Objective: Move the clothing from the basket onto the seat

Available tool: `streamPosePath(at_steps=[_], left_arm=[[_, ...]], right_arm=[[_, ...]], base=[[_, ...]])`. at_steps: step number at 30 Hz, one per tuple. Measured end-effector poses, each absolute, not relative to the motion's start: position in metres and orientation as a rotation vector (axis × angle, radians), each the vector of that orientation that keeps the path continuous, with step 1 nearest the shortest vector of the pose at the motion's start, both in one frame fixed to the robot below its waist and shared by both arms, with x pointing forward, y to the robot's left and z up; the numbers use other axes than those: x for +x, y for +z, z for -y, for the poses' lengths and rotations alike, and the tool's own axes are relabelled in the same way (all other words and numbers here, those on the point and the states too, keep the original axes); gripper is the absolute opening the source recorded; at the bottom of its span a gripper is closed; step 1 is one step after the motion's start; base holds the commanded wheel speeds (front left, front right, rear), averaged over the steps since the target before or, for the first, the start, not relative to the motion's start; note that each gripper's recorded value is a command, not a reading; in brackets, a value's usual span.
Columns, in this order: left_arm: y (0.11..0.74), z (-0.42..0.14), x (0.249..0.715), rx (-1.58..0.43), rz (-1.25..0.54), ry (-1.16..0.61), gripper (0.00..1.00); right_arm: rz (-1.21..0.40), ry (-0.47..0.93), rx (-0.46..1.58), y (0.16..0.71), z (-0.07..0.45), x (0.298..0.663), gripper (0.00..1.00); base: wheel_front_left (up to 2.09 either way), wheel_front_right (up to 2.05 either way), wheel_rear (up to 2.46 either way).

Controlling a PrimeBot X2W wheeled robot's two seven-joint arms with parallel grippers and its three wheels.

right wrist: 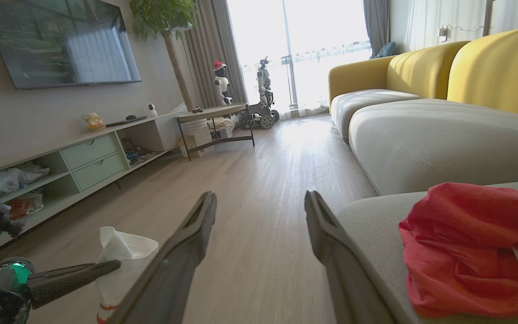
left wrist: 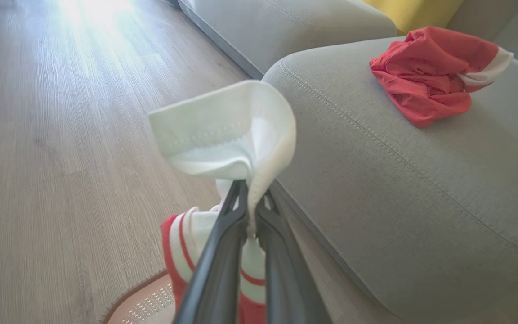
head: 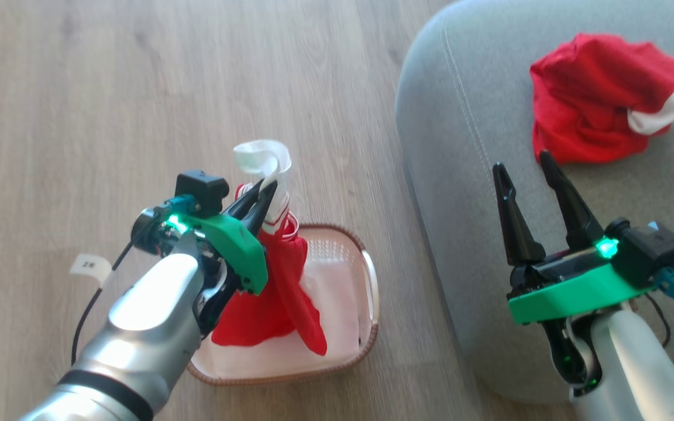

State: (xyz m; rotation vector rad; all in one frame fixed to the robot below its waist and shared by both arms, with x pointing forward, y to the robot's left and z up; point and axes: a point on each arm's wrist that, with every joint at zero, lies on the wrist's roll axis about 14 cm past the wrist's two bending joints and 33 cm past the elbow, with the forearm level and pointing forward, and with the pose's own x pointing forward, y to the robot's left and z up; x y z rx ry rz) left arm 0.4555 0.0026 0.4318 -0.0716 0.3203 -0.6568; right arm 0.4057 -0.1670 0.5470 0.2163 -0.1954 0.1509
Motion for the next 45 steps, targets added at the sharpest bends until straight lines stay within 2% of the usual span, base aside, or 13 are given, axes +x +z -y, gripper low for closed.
streamPosePath(at_steps=[9, 22, 38, 45], left_arm=[[0.522, 0.001, 0.452, -0.086, -0.081, -0.686, 0.0], [0.604, 0.008, 0.436, -0.068, 0.077, -0.737, 0.0], [0.609, -0.023, 0.44, -0.068, 0.08, -0.648, 0.0], [0.608, -0.03, 0.442, -0.068, 0.08, -0.628, 0.0]], right_arm=[[0.233, 0.195, 0.236, 0.563, 0.154, 0.388, 1.0], [0.196, 0.239, 0.25, 0.553, 0.14, 0.377, 1.0], [0.161, 0.309, 0.26, 0.546, 0.119, 0.374, 1.0], [0.134, 0.424, 0.258, 0.544, 0.084, 0.373, 1.0]], base=[[0.0, 0.0, 0.0], [0.0, 0.0, 0.0], [0.0, 0.0, 0.0], [0.0, 0.0, 0.0]])
